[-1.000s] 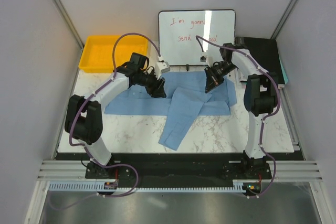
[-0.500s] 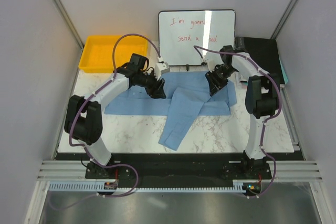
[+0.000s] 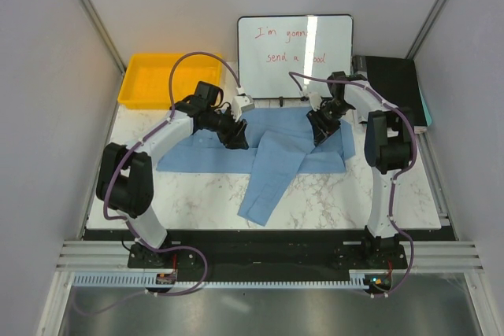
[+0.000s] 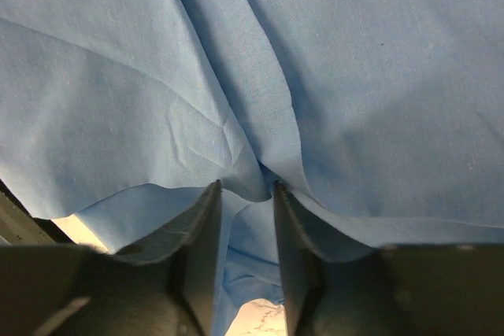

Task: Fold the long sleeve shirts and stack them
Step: Fold the shirt

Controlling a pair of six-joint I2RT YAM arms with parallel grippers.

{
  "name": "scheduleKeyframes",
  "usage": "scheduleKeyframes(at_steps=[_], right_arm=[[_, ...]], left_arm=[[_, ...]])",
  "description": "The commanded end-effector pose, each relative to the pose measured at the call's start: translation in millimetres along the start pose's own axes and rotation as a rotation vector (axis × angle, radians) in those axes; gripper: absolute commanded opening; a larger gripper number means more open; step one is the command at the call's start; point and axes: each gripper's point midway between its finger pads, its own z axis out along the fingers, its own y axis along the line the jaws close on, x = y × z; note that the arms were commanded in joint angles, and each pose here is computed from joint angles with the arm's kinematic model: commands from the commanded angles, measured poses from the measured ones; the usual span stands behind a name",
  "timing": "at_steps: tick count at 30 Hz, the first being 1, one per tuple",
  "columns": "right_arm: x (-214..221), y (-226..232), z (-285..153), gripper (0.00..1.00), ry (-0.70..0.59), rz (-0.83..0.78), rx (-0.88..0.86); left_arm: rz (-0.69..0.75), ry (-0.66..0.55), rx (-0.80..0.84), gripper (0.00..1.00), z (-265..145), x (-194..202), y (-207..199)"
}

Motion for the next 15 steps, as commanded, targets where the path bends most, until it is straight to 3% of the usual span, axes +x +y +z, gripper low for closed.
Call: scheduleKeyframes(at_steps=[1,2,7,15], right_arm=[[-9.6,2.5,-1.6,0.36,-0.031,-0.005,-0.011],[-9.6,3.1,-0.6,0.34,-0.029,-0.004,-0.015],[-14.0,12.6,-10.2,0.0,-0.053,-0.016,-0.035],[-52.3,38.1,-67.0,0.0,-0.202,-0.127,-0.007]], left_arm=[[0.062,-0.042,-0.033,0.55,-10.4,-15.9,1.3],[0.066,-0.045,-0.033,0.55,-10.4,-17.1,1.7],[0.069,-0.043,-0.036,0.55,-11.2,-16.1,1.2],[0.019,-0.04,-0.057,0.56,-18.9,-6.8,2.6]])
